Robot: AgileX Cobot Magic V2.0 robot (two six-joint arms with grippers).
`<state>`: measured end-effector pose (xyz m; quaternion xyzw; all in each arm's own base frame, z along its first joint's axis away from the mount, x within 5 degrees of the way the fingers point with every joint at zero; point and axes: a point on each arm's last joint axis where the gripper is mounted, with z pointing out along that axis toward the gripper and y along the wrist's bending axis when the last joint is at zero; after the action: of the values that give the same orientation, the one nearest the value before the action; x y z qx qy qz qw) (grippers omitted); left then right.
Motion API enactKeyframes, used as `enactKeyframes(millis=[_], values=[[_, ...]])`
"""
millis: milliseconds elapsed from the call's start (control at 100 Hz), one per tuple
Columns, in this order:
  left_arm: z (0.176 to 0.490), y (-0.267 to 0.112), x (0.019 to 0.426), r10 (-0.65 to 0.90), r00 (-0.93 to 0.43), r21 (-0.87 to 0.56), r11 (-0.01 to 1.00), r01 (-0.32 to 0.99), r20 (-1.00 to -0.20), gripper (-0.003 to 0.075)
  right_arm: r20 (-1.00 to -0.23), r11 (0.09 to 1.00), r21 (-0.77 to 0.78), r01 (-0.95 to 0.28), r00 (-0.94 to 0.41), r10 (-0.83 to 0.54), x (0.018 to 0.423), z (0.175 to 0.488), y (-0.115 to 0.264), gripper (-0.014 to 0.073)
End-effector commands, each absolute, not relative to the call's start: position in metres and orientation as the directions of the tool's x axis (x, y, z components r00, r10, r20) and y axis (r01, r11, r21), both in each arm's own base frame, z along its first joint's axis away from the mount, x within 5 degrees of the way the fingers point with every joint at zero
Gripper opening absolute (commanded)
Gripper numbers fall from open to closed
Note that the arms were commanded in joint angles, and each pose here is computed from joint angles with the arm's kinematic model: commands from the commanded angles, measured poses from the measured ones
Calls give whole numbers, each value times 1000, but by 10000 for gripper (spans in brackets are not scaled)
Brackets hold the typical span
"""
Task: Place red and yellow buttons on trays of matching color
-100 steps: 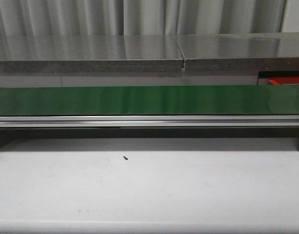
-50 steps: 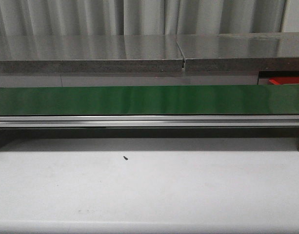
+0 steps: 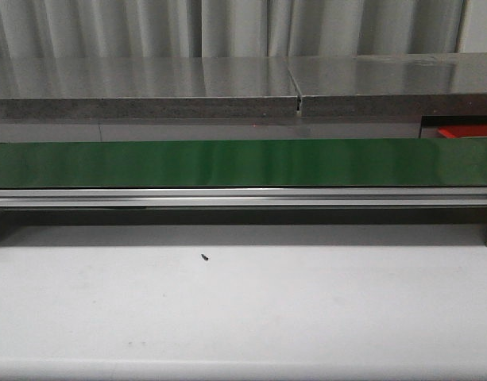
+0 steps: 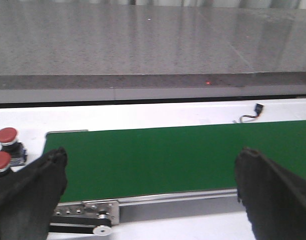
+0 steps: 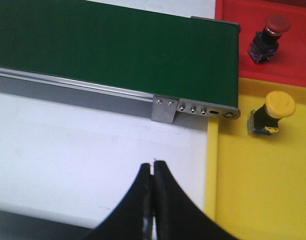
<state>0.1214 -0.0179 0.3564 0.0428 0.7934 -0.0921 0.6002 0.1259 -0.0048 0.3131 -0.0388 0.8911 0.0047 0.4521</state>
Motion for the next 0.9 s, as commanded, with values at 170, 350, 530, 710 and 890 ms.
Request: enactKeyframes(millis=[170,350,530,710,890], values=[[397,11,182,-153,-322,-159,987,-8,-934,659,-852,997,-41,-61,-520,-67,129,326,-6,-66],[395,53,236,-228,-357,-180,970,-162,-906,659,-852,997,-41,-61,-520,-67,129,326,-6,-66],[366,105,281,-344,-420,-227,925,-304,-840,659,-852,997,-41,-61,-520,-67,129,326,-6,-66],[314,133,318,-434,-541,-263,893,-366,-720,659,-852,997,-41,-61,-520,-67,129,326,-6,-66],[278,143,337,-464,-601,-268,881,-390,-651,659,-852,997,-41,-61,-520,-67,129,326,-6,-66]])
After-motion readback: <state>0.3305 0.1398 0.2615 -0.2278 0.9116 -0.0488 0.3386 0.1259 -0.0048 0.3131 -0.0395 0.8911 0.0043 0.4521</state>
